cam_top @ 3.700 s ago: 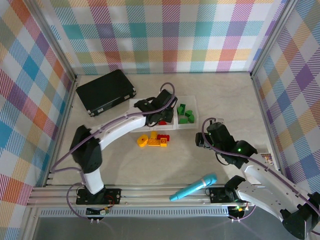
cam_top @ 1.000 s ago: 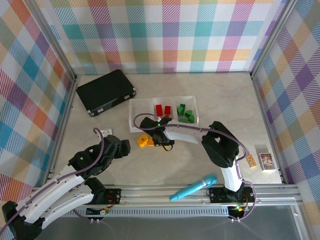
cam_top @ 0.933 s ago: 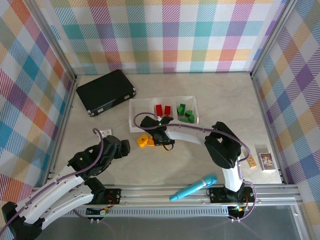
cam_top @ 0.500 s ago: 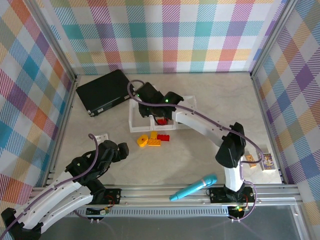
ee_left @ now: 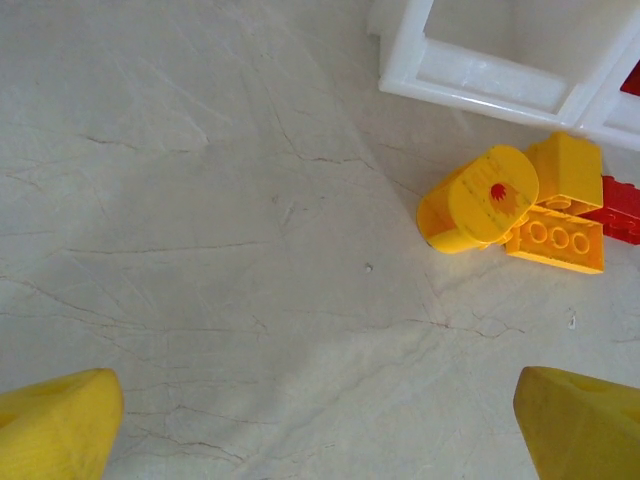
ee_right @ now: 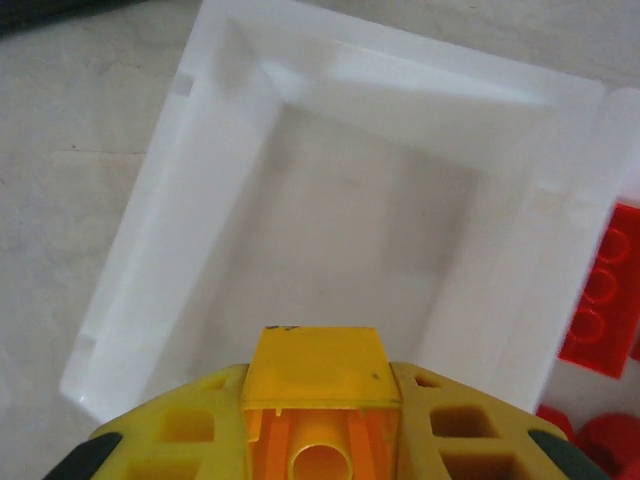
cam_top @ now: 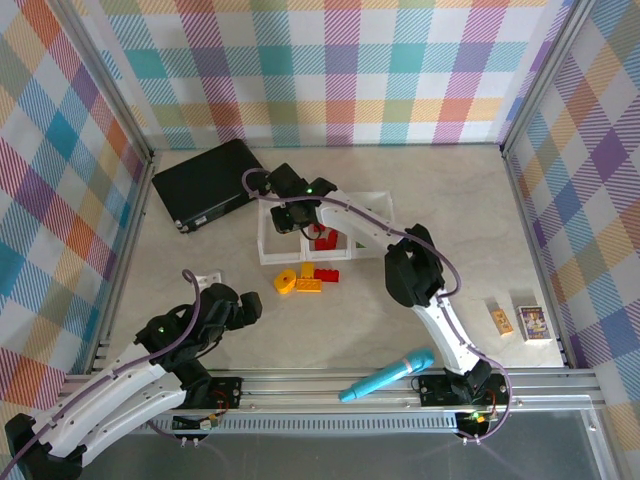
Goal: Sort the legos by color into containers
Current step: Place the lego in the container, then pick up the lego from the center of the table.
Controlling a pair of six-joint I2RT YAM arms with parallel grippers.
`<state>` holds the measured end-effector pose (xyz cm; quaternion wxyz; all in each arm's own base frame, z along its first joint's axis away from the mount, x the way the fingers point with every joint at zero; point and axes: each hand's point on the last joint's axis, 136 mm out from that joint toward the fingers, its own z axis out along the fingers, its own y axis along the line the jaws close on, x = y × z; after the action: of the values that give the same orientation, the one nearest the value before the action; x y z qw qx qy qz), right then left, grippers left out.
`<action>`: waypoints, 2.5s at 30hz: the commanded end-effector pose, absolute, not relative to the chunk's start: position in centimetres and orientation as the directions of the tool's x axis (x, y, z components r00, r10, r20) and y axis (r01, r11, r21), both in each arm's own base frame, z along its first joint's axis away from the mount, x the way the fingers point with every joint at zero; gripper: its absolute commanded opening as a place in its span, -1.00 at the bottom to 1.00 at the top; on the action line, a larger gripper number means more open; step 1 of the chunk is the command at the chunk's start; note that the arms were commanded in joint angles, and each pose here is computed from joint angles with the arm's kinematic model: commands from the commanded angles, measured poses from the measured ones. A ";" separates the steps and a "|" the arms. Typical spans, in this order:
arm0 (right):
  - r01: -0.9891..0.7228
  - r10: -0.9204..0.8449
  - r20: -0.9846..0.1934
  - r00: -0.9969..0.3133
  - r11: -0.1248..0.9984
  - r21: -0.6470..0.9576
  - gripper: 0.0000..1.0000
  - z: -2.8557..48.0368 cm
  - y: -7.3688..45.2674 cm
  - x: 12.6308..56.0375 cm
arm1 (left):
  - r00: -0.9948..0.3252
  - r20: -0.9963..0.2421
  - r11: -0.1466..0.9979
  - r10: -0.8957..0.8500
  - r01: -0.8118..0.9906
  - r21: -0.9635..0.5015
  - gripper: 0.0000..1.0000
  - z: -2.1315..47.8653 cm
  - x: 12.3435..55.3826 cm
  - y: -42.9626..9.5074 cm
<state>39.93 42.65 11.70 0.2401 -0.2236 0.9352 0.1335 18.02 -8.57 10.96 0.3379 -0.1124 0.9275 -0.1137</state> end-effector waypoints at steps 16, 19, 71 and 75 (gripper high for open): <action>-0.516 -0.330 -0.590 -0.737 0.838 0.177 0.56 17.8 40.6 38.3 | -0.809 -0.581 0.958 -0.095 0.085 -0.276 0.99 10.0 20.1 -14.0; -0.472 -0.254 -0.616 -0.745 0.854 0.219 0.55 19.7 38.2 37.4 | -0.822 -0.569 0.955 0.002 0.171 -0.244 0.99 10.0 20.7 -15.6; -0.255 -0.033 -0.668 -0.744 0.937 0.238 0.56 18.2 20.8 28.3 | -0.898 -0.399 0.969 0.184 0.235 -0.082 -0.39 4.7 29.5 -18.2; -0.242 -0.026 -0.680 -0.733 0.944 0.225 0.56 18.5 20.4 28.5 | -0.865 -0.487 0.977 0.120 0.190 -0.097 -0.40 9.2 29.6 -17.4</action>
<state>28.10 21.05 18.25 0.3453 -0.0866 0.9211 0.1578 29.21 -18.45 5.45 0.2061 0.1159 0.9694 -0.0662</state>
